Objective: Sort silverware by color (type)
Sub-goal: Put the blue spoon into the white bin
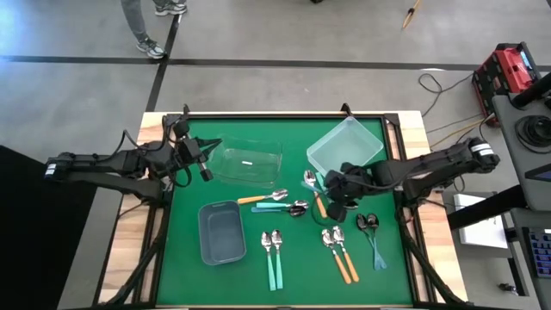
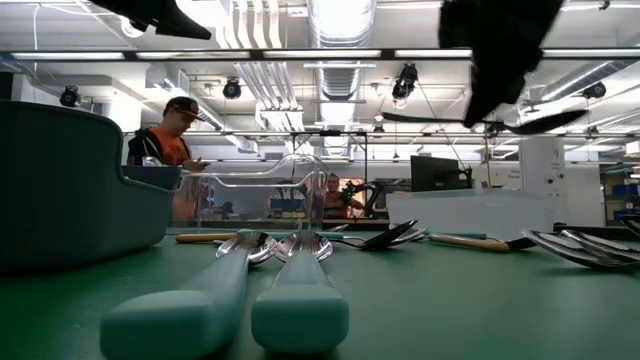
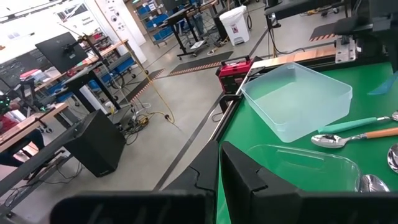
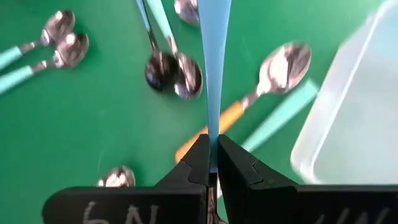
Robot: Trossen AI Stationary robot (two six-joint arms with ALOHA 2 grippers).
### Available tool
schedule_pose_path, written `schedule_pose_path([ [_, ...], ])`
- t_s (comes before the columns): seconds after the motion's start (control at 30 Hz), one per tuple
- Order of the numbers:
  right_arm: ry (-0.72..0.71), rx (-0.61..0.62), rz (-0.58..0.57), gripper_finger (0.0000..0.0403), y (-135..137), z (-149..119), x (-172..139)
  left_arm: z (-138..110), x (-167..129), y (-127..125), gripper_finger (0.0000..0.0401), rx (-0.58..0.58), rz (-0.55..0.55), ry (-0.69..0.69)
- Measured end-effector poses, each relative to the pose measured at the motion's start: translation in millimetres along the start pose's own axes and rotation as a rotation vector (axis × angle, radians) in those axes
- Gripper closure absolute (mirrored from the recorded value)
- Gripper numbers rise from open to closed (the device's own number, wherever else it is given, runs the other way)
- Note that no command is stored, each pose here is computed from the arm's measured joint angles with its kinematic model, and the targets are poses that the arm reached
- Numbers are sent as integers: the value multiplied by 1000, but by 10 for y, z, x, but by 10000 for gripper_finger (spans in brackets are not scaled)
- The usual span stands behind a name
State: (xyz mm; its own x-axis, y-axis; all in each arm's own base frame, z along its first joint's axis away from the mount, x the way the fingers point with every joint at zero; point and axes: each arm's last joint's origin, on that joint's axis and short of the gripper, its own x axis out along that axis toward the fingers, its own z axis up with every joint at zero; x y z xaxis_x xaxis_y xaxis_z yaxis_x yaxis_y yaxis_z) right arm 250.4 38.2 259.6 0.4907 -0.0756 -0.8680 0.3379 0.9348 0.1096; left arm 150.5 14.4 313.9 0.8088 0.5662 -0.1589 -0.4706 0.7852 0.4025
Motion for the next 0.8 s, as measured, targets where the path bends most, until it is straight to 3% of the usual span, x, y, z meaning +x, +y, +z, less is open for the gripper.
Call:
schedule_pose_path([
  [0.43,123,-288,-68,394,28,721,-31,-2,8,-7,401,3,-1,5],
  [0.67,148,-555,-59,394,-106,865,-28,-3,13,-11,401,5,-2,6],
  [0.8,140,-573,-80,394,-229,919,-22,-2,14,-12,401,5,-2,6],
])
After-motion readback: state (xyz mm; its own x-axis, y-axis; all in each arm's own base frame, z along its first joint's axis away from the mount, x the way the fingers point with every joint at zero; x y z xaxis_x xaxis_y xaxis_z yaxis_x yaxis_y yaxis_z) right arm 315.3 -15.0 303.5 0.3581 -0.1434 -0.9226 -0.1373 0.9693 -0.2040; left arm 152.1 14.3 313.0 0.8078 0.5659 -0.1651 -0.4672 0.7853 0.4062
